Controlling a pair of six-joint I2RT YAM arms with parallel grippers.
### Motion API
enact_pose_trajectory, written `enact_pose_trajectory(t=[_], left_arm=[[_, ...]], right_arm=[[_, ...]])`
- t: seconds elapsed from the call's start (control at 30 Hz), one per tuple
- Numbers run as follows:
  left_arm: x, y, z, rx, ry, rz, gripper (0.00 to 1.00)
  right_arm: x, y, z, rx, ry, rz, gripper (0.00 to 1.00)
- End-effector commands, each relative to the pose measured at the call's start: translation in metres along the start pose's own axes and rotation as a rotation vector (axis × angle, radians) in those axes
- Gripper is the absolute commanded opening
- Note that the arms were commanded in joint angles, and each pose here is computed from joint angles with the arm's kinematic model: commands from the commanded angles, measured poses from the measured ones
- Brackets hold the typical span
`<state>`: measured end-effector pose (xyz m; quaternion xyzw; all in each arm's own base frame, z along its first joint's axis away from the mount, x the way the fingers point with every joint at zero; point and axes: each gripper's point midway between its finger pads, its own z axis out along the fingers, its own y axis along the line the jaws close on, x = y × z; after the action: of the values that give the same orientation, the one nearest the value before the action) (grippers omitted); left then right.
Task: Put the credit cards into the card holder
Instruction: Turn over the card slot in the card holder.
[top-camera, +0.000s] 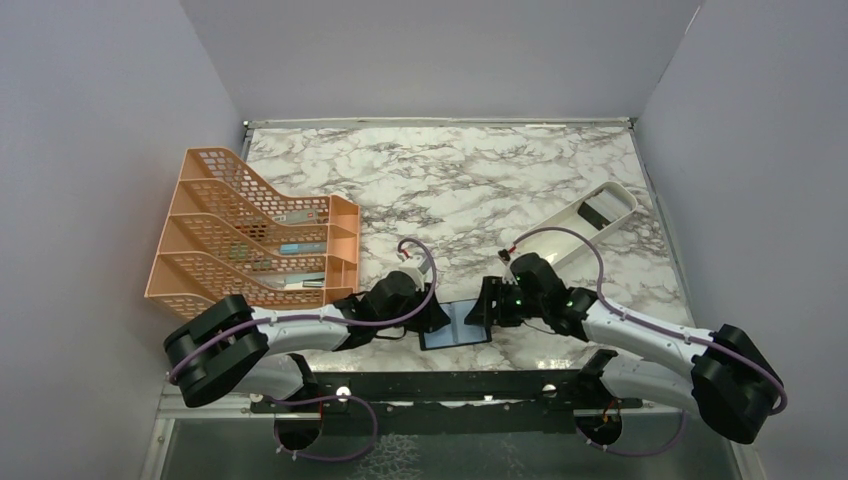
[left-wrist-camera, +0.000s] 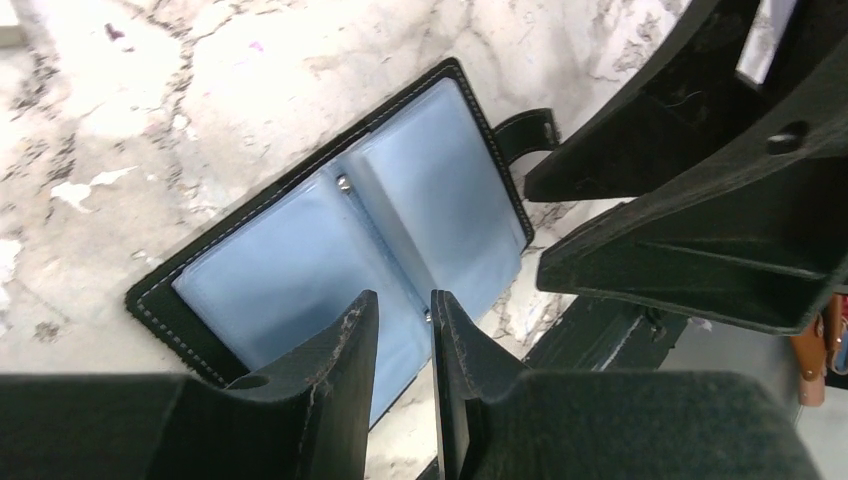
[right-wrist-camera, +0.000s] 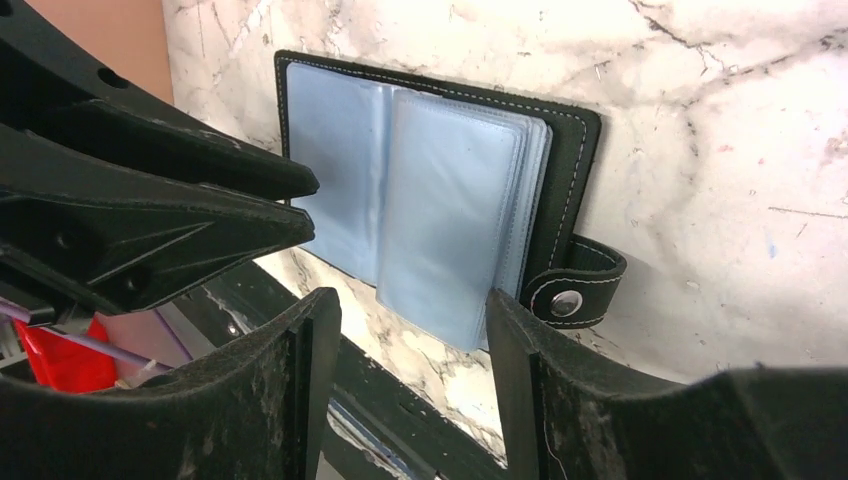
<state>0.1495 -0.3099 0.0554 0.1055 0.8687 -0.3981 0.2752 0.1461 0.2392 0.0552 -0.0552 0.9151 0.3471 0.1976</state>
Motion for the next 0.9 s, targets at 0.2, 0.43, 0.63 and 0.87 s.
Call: enact_pose_trajectory(t=[0.2, 0.43, 0.63, 0.87], left_arm=[[-0.006, 0.021, -0.012, -0.147, -0.024, -0.018, 0.29], [-0.001, 0.033, -0.018, -0.190, -0.026, -0.032, 0.30], [0.003, 0.037, -0.020, -0.201, -0.020, -0.025, 0.30], [0.005, 0.037, -0.018, -0.188, -0.014, -0.027, 0.27]], right_arm=[[-0.013, 0.007, 0.007, 0.005, -0.022, -0.015, 0.62], [-0.012, 0.004, 0.015, 0.015, -0.013, 0.000, 0.62], [-0.007, 0.005, 0.020, -0.009, 0.009, 0.018, 0.61], [-0.007, 0.010, 0.021, -0.039, 0.011, 0.020, 0.60]])
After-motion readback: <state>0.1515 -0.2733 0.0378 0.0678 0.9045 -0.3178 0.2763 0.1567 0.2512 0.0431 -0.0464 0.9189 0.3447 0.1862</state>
